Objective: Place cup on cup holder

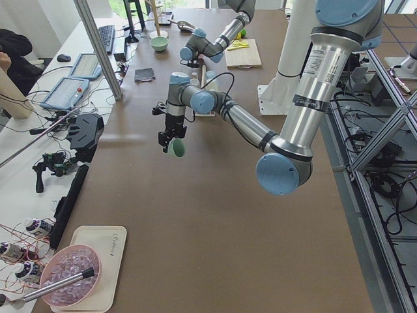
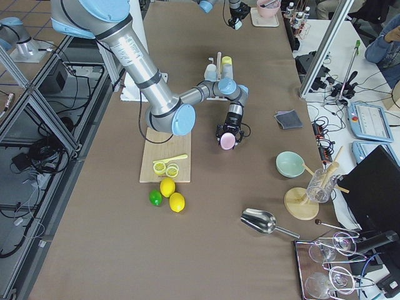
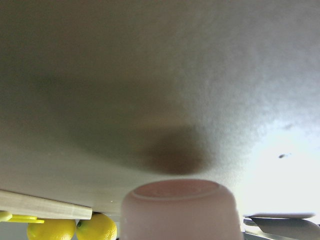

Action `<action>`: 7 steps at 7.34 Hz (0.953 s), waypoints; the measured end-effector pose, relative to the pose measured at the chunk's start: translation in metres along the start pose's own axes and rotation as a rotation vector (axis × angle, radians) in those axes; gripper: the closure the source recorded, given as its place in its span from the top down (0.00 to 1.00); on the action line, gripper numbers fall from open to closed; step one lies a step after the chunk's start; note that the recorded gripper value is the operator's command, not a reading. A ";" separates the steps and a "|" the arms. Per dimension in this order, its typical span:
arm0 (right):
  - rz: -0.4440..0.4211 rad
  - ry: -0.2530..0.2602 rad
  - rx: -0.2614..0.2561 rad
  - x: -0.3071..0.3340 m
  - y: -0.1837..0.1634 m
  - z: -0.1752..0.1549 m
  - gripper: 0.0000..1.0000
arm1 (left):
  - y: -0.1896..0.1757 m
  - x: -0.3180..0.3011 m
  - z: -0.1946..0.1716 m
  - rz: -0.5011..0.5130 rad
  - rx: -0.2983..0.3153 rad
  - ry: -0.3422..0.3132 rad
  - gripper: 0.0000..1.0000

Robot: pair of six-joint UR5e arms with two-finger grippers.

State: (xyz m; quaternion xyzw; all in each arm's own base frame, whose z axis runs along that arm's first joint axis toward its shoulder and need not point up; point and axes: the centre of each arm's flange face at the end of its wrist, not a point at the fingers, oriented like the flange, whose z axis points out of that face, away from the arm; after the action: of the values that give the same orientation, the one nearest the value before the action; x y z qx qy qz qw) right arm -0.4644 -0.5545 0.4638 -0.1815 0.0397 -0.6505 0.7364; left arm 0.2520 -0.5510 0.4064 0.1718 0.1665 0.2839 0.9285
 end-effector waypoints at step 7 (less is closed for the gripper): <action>0.230 -0.149 0.482 0.039 0.198 -0.062 0.00 | -0.015 0.014 -0.104 -0.216 0.430 0.084 0.00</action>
State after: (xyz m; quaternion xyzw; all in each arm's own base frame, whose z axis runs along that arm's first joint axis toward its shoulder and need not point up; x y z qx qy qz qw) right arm -0.2904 -0.5887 0.3496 -0.0427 -0.1502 -0.5381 0.8283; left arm 0.2279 -0.5311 0.3053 0.3348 0.2788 0.1478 0.8879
